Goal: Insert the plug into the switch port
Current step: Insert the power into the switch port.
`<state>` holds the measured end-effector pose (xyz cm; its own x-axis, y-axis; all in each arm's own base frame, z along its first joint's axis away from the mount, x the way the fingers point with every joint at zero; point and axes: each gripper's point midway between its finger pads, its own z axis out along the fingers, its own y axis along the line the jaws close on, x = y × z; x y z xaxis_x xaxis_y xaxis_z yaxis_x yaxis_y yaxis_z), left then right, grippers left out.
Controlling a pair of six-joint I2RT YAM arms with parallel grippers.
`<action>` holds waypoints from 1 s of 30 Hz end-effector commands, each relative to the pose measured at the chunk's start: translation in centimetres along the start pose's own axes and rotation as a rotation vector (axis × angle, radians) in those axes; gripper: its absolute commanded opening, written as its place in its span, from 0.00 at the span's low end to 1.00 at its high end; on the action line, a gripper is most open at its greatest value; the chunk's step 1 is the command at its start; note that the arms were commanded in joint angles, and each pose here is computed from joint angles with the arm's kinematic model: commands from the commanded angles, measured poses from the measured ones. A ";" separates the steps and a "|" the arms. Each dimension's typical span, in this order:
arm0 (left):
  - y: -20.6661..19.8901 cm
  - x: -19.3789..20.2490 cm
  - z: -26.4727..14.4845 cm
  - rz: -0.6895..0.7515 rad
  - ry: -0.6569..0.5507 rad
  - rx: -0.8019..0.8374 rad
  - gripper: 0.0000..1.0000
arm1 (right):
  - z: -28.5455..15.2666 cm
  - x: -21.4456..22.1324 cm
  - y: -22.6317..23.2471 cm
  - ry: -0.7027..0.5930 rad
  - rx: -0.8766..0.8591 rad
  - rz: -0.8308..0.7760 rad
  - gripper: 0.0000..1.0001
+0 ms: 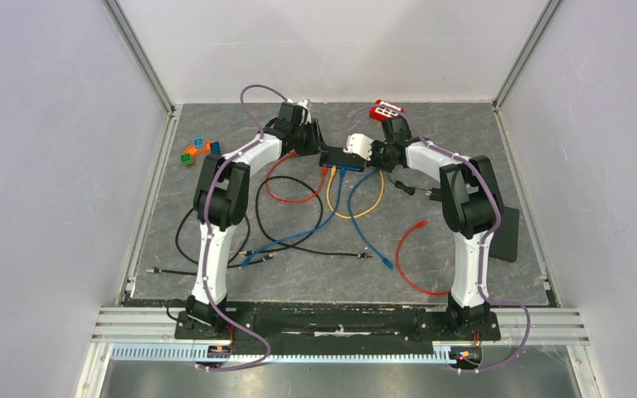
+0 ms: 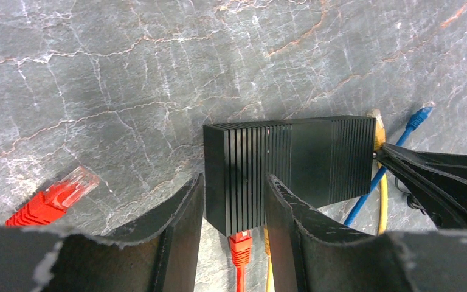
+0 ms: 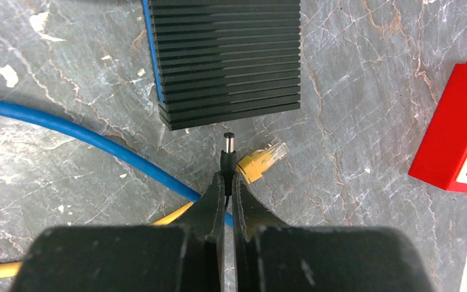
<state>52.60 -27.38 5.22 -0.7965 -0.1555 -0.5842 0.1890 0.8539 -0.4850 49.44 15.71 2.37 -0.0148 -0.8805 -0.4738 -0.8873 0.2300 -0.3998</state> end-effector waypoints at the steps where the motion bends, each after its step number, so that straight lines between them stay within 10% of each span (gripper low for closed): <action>1: -1.0 -1.3 0.2 -0.031 -0.033 0.058 0.47 | 1.2 1.6 -0.1 0.109 0.027 0.004 0.00; 30: -0.1 1.3 0.5 -0.088 0.010 0.097 0.46 | 1.1 -4.2 0.0 0.051 0.068 -0.029 0.00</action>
<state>51.81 -27.56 3.90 -0.8163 -0.1950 -0.5438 0.1761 0.8125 -0.5557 49.59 17.70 2.31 -0.0449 -0.9274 -0.3715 -0.8593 0.2255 -0.4592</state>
